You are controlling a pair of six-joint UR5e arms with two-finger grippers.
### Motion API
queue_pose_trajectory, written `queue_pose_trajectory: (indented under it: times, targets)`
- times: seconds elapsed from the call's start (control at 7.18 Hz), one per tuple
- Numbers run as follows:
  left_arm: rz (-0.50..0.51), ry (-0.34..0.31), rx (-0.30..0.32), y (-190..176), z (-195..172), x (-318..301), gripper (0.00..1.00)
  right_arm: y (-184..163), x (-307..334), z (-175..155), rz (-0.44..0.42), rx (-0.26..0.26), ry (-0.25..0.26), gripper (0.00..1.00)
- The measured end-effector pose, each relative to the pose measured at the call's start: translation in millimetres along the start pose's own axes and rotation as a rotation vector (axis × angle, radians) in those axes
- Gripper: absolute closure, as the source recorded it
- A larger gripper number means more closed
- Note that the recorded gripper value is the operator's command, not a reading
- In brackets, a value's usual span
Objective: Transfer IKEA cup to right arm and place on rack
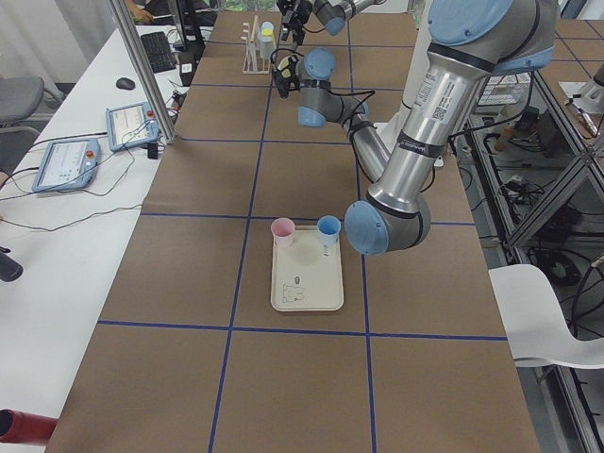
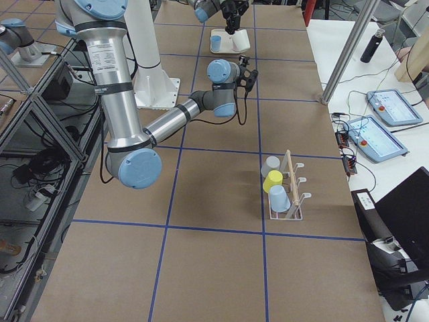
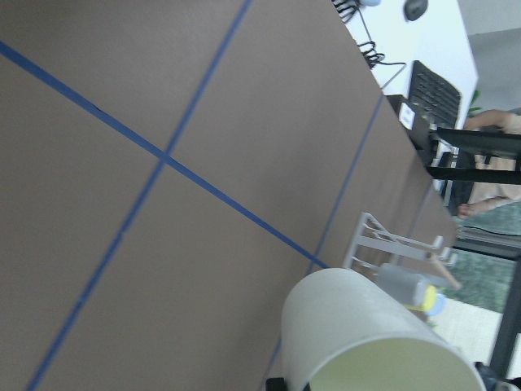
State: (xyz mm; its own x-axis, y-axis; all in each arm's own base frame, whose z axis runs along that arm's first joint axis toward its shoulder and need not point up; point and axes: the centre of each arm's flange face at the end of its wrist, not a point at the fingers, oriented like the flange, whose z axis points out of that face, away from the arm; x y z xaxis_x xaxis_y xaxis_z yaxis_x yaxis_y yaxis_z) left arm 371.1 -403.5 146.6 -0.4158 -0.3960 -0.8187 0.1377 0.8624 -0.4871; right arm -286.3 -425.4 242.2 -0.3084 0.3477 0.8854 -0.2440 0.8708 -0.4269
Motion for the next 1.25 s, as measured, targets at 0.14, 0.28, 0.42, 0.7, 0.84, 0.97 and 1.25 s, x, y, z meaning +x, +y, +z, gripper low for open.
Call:
queue_pose_trajectory:
  times: [0.14, 0.28, 0.42, 0.7, 0.84, 0.97, 1.25]
  targets:
    - [-0.054, 0.097, -0.057, -8, 4, -17, 1.00, 15, -8, 3, 0.075, -0.050, -0.072, 0.01]
    - [-0.089, 0.152, -0.104, -11, 6, -30, 1.00, 28, -9, 5, 0.128, -0.093, -0.134, 0.01]
    - [-0.115, 0.188, -0.139, -3, 9, -38, 1.00, 41, -8, 12, 0.159, -0.116, -0.179, 0.01]
    - [-0.168, 0.271, -0.186, 28, 23, -46, 1.00, 59, -10, 25, 0.186, -0.134, -0.222, 0.01]
    - [-0.186, 0.288, -0.205, 41, 28, -50, 1.00, 62, -10, 27, 0.190, -0.137, -0.227, 0.01]
    - [-0.199, 0.292, -0.218, 50, 32, -54, 1.00, 64, -10, 28, 0.191, -0.139, -0.229, 0.01]
    - [-0.216, 0.301, -0.224, 60, 35, -60, 1.00, 71, -7, 33, 0.202, -0.137, -0.240, 0.02]
